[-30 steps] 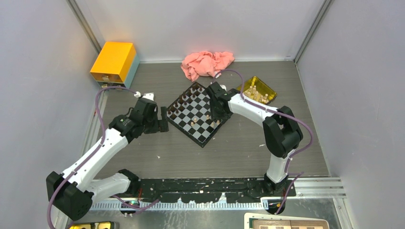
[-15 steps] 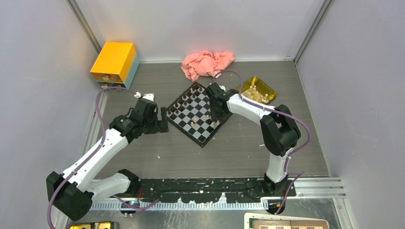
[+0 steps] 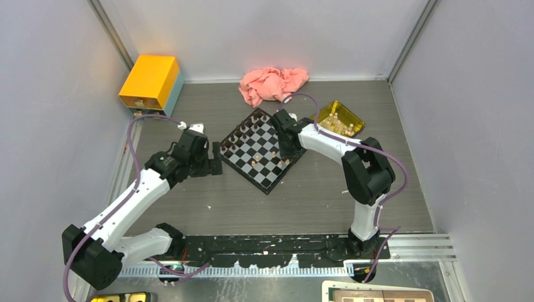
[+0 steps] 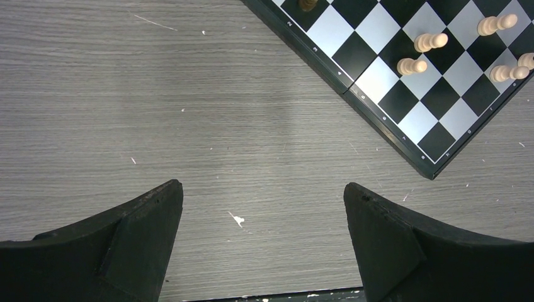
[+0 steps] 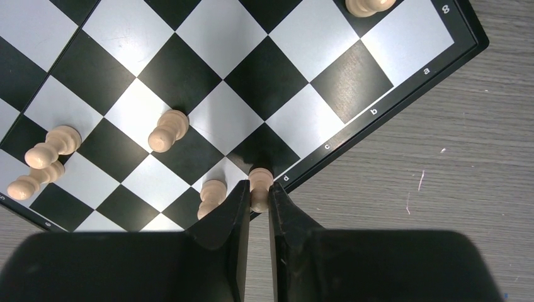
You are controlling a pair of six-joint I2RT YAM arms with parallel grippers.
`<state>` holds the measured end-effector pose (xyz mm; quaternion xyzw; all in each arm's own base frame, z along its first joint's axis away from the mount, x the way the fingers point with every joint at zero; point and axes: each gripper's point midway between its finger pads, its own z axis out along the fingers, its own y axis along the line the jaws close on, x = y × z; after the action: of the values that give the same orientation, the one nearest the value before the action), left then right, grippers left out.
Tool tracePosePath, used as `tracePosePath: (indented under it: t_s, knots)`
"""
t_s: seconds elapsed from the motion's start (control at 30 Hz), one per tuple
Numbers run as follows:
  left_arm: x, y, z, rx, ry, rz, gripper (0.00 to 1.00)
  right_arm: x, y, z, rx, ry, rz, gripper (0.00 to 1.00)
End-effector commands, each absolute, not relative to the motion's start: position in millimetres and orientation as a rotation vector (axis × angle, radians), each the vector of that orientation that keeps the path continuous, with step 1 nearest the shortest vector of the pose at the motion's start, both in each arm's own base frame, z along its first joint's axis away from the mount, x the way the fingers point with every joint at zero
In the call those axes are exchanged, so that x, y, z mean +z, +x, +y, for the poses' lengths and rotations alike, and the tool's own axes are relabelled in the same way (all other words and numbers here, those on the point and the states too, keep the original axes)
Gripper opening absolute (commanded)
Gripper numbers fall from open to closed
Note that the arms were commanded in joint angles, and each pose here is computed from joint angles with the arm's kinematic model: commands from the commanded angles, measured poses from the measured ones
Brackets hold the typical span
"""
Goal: Set up the chess pieces on the board
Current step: Pick up the chess piece from the chessboard, then place the chess piece on the chessboard.
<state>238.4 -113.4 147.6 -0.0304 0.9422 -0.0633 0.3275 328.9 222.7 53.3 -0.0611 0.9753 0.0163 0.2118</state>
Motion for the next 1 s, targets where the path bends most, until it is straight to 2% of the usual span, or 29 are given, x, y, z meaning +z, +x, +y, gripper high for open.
tracePosePath:
  t_s: [0.0,0.2,0.3,0.97]
  knots:
    - [151,243,-116,-0.189,-0.095,2.448,0.99,68,344,232,0.080,-0.147,2.652,0.17]
    - [151,245,-117,-0.187,-0.093,2.446,0.99,74,347,232,0.077,-0.151,2.645,0.06]
    - [151,246,-117,-0.184,-0.092,2.444,0.99,79,350,233,0.075,-0.152,2.637,0.04]
    - [152,252,-119,-0.173,-0.082,2.444,0.99,95,405,210,0.053,-0.079,2.618,0.04]
